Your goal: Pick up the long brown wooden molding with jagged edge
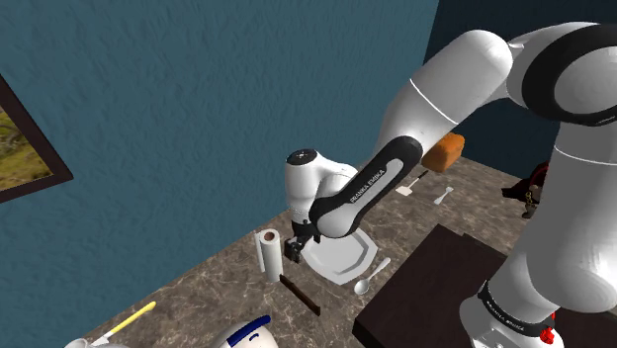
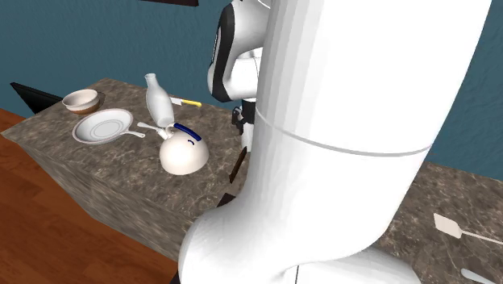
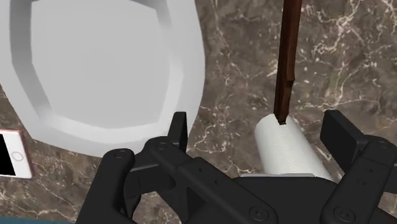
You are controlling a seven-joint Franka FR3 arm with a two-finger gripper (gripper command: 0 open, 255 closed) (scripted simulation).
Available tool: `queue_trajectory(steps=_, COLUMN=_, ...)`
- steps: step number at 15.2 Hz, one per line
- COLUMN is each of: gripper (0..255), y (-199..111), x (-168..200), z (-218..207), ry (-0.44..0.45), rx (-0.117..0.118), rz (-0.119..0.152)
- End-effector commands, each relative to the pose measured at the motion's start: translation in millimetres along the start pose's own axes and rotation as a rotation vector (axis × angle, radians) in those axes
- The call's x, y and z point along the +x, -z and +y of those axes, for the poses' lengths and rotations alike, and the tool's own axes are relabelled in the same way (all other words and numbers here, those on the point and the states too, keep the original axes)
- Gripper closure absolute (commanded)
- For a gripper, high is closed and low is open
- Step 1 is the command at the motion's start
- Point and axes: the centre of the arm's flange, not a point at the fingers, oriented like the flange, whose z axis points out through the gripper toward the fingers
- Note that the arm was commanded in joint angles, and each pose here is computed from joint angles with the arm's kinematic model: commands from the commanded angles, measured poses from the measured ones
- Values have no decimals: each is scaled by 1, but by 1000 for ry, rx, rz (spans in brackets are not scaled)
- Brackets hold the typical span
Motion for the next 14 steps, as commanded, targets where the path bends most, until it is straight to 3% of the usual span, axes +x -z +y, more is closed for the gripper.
queue_trajectory(steps=1, gripper=0, y=-20, x=9, z=-15, ry=-1, rx=4, rz=-10)
queue_trajectory(steps=7, gripper=0, y=-81, x=30, z=-57, ry=-4, rx=16, rz=-39)
queue_trajectory(steps=14, gripper=0, y=-118, x=30, z=-57, ry=-4, rx=16, rz=-39)
